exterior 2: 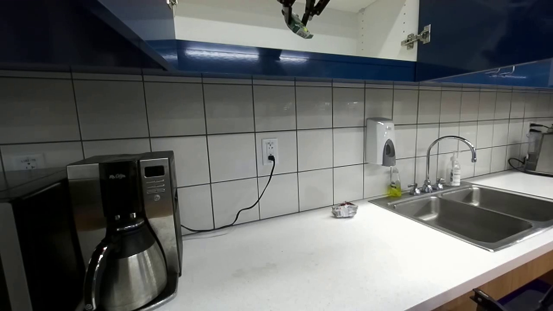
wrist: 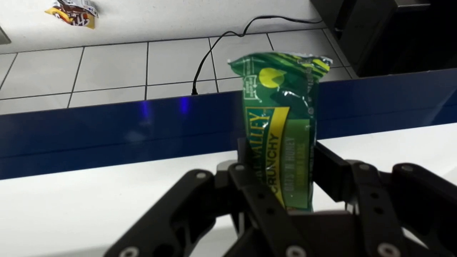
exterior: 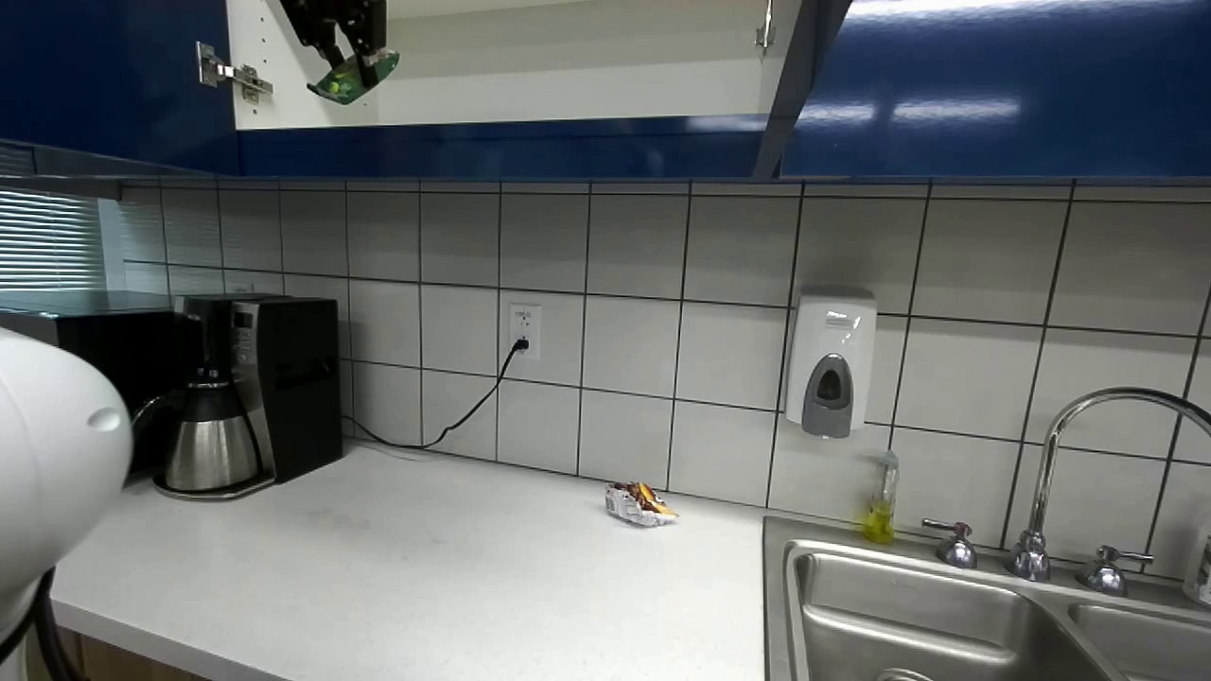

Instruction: Put the chocolate bar inside the cupboard

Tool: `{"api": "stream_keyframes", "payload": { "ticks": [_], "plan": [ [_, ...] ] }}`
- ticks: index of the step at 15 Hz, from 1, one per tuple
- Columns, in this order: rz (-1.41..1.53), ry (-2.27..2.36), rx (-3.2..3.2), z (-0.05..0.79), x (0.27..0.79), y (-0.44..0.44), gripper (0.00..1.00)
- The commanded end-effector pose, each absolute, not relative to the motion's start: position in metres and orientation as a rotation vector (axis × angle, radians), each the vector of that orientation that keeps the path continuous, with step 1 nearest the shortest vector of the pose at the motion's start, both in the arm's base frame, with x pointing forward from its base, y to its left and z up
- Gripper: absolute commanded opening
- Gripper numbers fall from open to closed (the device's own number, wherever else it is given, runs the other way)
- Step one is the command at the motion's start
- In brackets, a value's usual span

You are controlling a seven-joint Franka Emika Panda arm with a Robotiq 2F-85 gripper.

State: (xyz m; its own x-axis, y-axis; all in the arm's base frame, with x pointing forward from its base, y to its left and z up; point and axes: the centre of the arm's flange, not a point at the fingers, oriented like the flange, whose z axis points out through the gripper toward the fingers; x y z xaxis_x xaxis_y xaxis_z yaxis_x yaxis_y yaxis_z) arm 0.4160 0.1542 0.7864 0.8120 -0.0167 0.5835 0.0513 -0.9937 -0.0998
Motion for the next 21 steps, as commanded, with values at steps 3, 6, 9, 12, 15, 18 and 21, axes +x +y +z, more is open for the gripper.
{"api": "stream_keyframes", "payload": {
  "ticks": [3,6,9,12,15,18,21],
  "plan": [
    [-0.982,0.054,-2.850,0.805,0.436,0.153,0.18],
    [-0.957,0.090,-2.857,0.805,0.453,0.153,0.18],
    [-0.936,0.114,-2.861,0.800,0.472,0.154,0.18],
    [-0.911,0.137,-2.863,0.792,0.495,0.156,0.18],
    [-0.894,0.157,-2.860,0.787,0.512,0.159,0.18],
    [-0.894,0.178,-2.850,0.788,0.523,0.160,0.18],
    [-0.888,0.204,-2.843,0.789,0.535,0.160,0.18]
  ]
}}
